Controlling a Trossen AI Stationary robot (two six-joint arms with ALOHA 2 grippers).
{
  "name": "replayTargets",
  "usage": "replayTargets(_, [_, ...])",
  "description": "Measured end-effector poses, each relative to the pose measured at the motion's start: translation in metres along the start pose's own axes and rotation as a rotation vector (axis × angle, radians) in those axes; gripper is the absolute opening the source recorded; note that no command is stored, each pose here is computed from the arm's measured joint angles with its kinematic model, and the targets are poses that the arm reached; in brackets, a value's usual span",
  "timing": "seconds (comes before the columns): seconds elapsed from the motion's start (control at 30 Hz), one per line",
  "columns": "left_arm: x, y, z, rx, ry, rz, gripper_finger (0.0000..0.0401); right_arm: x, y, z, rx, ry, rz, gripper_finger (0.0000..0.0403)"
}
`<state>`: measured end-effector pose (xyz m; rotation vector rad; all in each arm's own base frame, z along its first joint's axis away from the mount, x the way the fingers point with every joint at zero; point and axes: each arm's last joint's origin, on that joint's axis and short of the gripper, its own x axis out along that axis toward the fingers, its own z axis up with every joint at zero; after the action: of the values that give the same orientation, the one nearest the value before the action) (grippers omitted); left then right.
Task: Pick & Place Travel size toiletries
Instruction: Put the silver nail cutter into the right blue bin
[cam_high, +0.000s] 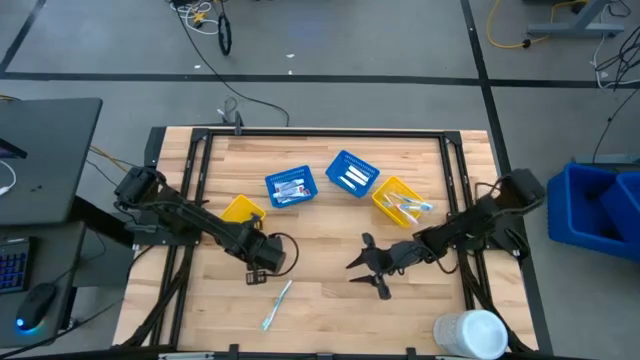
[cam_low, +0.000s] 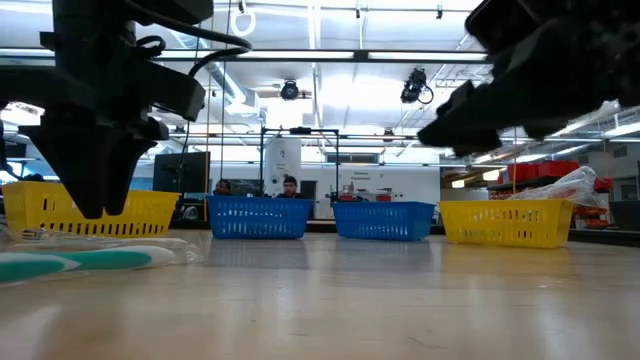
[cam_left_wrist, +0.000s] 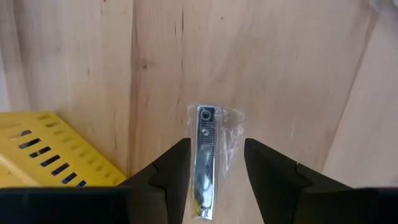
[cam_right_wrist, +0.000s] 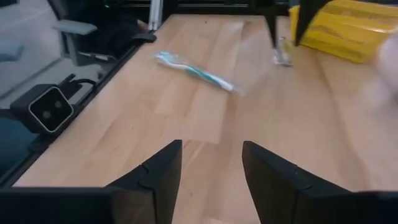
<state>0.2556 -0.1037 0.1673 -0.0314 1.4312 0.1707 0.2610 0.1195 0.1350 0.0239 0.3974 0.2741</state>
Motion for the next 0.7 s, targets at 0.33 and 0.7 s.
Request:
replayTargets(0.33, [0.0,-0.002,0.004,-0.027,-0.035,-0.027,0.0158,-0.054,0.0,0.023,-0.053,0.147,-0.118,0.0188])
replayTargets(0.7, [0.001,0.006,0.011,-0.089,-0.048,-0.033,0.0158,-0.065,0.0,0.022,-0.024,0.215,-0.051,0.0195])
